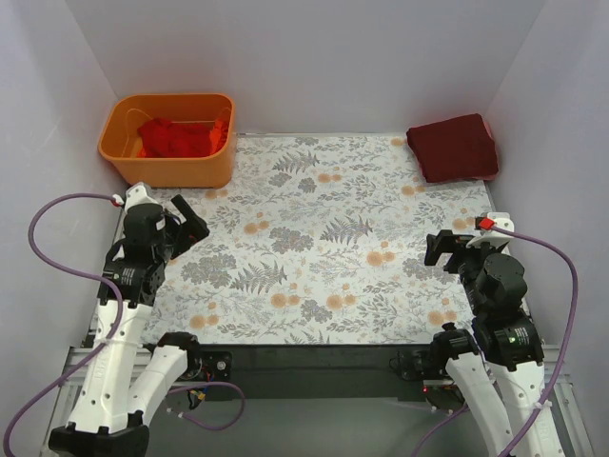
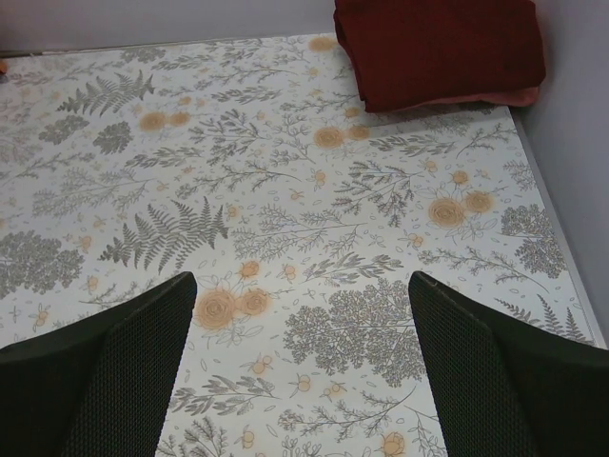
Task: Fold and stack the t-shirts
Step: Grab the tshirt from the pile
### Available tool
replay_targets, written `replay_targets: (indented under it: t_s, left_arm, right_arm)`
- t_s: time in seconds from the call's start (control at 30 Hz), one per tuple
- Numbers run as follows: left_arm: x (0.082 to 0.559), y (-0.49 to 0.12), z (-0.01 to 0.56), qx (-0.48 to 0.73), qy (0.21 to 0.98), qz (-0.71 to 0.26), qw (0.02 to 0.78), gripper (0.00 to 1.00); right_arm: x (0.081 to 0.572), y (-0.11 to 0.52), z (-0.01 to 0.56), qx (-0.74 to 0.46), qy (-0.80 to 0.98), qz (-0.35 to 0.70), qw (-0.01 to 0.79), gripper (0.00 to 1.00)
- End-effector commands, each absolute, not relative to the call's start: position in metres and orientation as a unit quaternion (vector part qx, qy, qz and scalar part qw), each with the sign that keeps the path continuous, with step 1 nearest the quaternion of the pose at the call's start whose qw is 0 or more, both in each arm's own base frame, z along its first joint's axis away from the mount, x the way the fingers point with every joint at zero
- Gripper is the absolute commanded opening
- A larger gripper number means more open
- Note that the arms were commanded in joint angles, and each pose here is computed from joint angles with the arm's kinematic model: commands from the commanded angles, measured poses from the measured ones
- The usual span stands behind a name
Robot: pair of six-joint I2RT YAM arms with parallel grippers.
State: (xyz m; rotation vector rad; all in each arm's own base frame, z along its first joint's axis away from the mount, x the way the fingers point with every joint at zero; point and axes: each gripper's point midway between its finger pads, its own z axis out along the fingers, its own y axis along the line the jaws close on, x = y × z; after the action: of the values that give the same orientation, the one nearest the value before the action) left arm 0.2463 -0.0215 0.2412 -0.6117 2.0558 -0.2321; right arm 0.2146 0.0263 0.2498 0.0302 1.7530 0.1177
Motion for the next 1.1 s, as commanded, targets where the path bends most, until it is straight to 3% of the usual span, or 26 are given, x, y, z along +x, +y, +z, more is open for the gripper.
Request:
replay_targets:
  t_s: [0.0, 0.23, 0.37, 0.67, 0.7, 0.83, 1.07]
  left_arm:
    - [0.25, -0.022, 0.24, -0.244, 0.841, -0.092, 0.474, 0.94]
    - [0.281, -0.025, 0.246, -0.236, 0.848, -0.083, 0.467, 0.94]
    - [0.324, -0.023, 0.28, -0.238, 0.833, -0.074, 0.493, 0.93]
    - [0.473, 0.03, 0.303, -0.276, 0.808, 0.053, 0.517, 0.93]
    - [0.49, 0.036, 0.325, -0.283, 0.793, 0.051, 0.536, 0.93]
    - [0.547, 0.06, 0.274, -0.304, 0.808, 0.089, 0.497, 0.93]
    - [0.602, 0.109, 0.209, -0.334, 0.789, 0.127, 0.5, 0.92]
  right_arm:
    - [0.218, 0.032, 0.267, 0.012, 0.748, 0.068, 0.66, 0.98]
    - [0.219, 0.045, 0.262, -0.009, 0.749, 0.099, 0.655, 0.98]
    - [0.219, 0.054, 0.26, -0.022, 0.751, 0.114, 0.65, 0.98]
    - [0.219, 0.083, 0.247, -0.07, 0.75, 0.176, 0.634, 0.98]
    - [0.219, 0.084, 0.246, -0.072, 0.75, 0.177, 0.633, 0.98]
    - [0.218, 0.087, 0.241, -0.077, 0.753, 0.182, 0.627, 0.98]
    - [0.22, 0.094, 0.224, -0.086, 0.77, 0.195, 0.601, 0.98]
